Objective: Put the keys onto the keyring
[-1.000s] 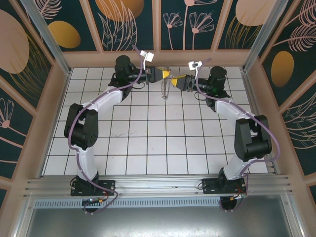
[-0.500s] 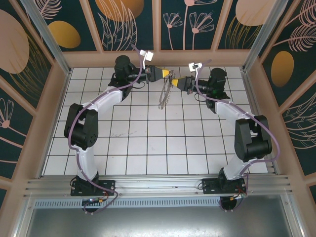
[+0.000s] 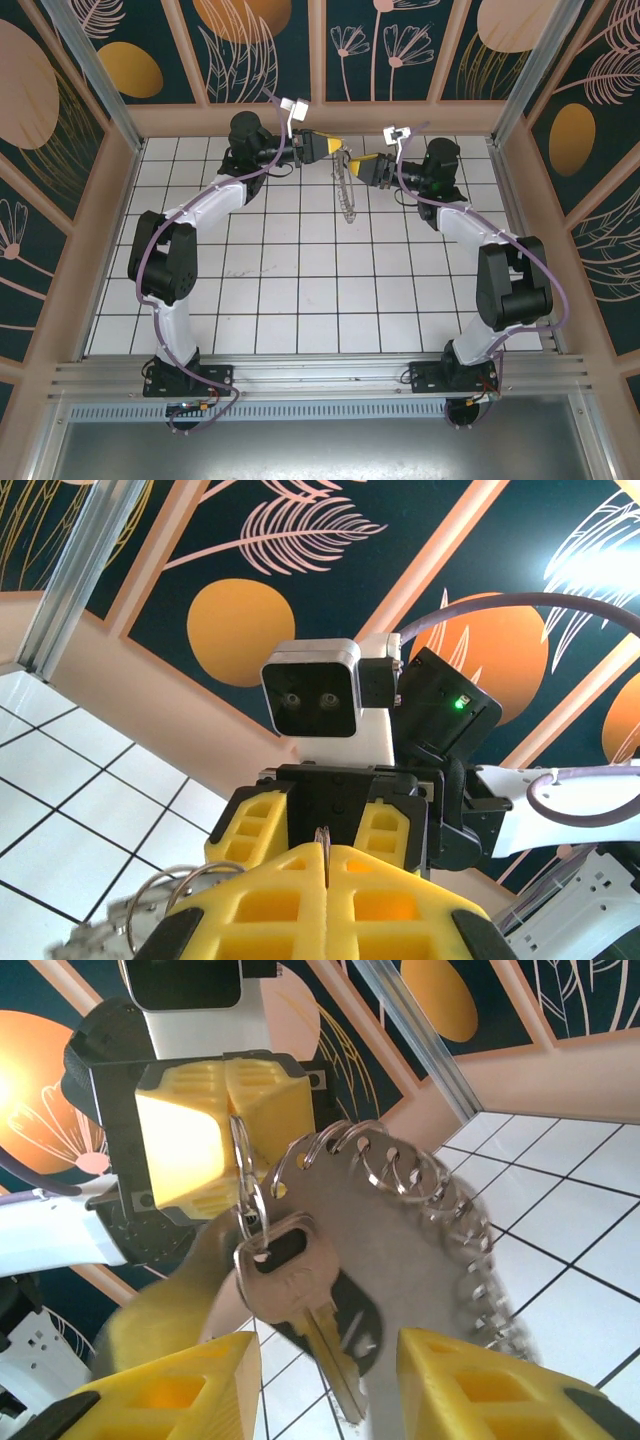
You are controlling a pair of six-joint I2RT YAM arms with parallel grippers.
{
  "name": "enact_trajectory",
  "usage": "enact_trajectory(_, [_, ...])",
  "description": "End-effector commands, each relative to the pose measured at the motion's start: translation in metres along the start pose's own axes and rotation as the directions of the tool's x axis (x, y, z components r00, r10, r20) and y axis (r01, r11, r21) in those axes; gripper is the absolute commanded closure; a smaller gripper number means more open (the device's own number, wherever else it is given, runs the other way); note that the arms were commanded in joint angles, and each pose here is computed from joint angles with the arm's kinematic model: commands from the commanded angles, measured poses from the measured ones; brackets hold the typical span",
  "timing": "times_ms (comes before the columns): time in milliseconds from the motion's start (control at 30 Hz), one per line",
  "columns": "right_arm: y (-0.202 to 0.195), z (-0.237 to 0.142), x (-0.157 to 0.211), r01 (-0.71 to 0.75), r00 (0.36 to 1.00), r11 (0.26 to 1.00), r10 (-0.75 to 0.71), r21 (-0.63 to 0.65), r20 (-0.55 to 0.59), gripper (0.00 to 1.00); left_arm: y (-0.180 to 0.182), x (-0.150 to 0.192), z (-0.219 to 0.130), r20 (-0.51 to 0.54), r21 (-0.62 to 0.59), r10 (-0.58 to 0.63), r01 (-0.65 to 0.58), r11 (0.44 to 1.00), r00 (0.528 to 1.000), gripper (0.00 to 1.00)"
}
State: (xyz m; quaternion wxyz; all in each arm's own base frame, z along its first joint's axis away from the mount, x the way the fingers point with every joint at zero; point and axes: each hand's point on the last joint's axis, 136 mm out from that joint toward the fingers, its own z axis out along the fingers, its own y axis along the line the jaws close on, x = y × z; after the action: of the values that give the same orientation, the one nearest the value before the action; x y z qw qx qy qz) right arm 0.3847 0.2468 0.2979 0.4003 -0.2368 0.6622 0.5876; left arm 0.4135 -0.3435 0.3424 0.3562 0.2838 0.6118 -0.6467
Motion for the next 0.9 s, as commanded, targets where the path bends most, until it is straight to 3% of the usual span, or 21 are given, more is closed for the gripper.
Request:
enact_trajectory(0, [0.015,0.003,-0.014,0.07,0.997,0.998,-0.07,-0.001,0.017,0.6,-0.031,-0.021,-0.003,0.042,0.034,0.086,-0.087,0.996,0.995,1.0])
enact_trajectory(367, [0.015,0.013,-0.02,0.078,0.997,0.997,-0.078,0.004,0.016,0.61,-0.029,-0.02,-0.004,0.048,0.03,0.08,-0.082,0.996,0.996,1.0])
enact_trajectory(667, [0.019,0.01,-0.012,0.084,0.996,0.996,-0.084,0.008,-0.003,1.0,-0.03,-0.023,-0.005,0.067,0.025,0.079,-0.081,0.996,0.995,1.0])
enact_trajectory(867, [0.024,0.015,-0.002,0.089,0.996,0.996,-0.089,-0.005,-0.029,1.0,-0.033,-0.026,-0.006,0.086,0.032,0.082,-0.085,0.996,0.993,1.0])
